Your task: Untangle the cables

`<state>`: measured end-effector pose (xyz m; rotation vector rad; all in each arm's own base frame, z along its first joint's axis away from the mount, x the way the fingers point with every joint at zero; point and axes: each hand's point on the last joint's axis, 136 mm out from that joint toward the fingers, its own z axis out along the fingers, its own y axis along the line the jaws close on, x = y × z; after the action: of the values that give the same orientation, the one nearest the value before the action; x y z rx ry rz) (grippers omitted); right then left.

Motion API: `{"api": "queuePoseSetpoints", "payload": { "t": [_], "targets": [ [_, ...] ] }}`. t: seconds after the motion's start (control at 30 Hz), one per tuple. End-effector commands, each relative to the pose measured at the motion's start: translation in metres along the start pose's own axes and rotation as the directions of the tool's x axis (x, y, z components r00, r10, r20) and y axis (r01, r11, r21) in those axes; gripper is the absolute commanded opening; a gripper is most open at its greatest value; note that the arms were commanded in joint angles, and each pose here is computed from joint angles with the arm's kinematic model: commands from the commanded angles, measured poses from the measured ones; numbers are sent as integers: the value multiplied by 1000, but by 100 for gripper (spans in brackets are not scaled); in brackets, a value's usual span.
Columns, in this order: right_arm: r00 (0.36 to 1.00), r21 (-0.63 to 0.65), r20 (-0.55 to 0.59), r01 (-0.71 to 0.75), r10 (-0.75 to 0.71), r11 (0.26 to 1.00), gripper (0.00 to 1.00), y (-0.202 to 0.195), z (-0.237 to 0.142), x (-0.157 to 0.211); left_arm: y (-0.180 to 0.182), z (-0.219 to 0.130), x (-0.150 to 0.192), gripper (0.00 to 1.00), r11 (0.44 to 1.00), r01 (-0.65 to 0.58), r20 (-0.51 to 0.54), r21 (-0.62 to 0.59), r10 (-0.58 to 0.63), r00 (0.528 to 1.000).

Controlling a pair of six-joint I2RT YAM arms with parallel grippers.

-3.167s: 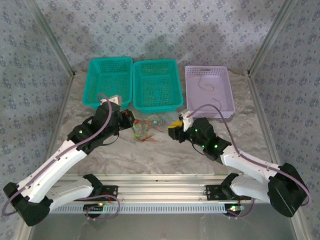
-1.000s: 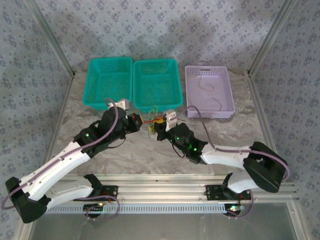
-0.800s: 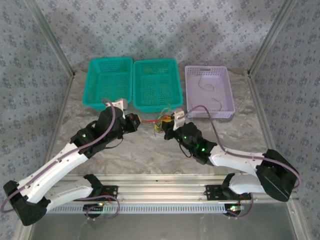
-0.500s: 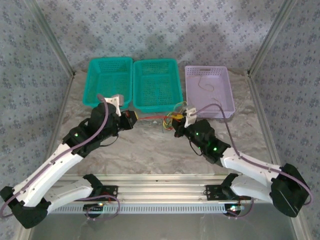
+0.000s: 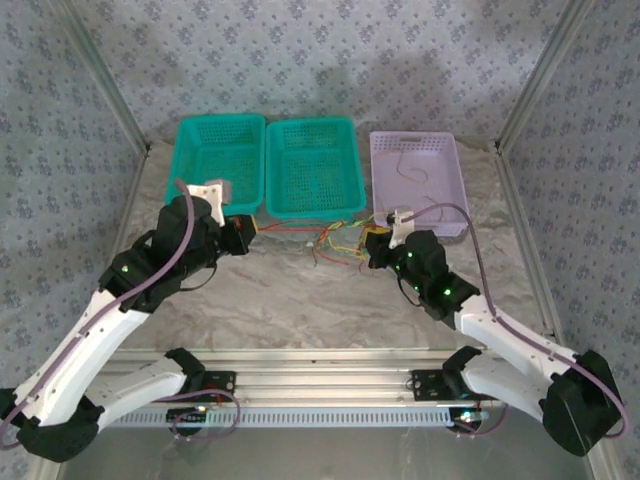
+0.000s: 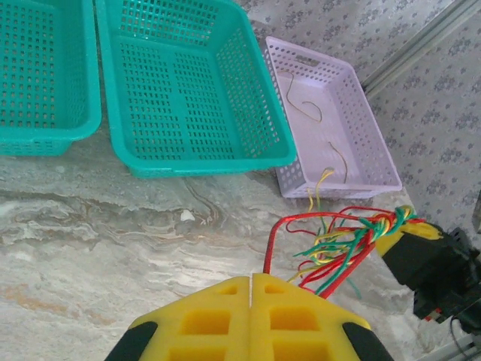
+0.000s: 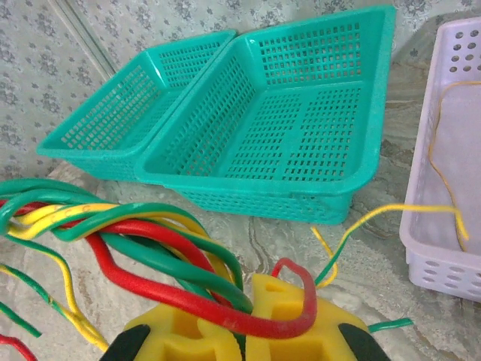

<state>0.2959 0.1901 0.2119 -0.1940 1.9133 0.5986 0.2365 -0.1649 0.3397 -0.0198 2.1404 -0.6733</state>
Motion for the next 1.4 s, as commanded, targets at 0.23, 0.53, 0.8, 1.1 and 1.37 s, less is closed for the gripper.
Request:
{"api": "queuePoseSetpoints", "payload": {
  "t": [0.23, 0.53, 0.8, 1.1, 1.37],
  "targets": [
    [973, 619, -151, -44, 174, 784, 0, -152, -50, 65, 62, -96, -66, 0, 946, -21, 305, -323, 125, 944],
    [966, 568, -27, -196, 256, 799, 0, -158, -59, 60, 62, -102, -69, 0, 945, -48, 312, -324, 155, 937],
    [982, 229, 69, -190, 179, 955, 0, -98, -49, 29, 35, -47, -34, 41, 990, -40, 170, -132, 63, 983],
    [992, -53, 97, -75, 80, 996, 0, -38, -48, 8, -28, 44, 33, 99, 968, 57, -152, 243, -20, 988],
    [999, -195, 51, 7, 3, 981, 0, -2, -42, 10, -85, 72, 64, 100, 906, 31, -244, 422, 81, 966]
  ]
}}
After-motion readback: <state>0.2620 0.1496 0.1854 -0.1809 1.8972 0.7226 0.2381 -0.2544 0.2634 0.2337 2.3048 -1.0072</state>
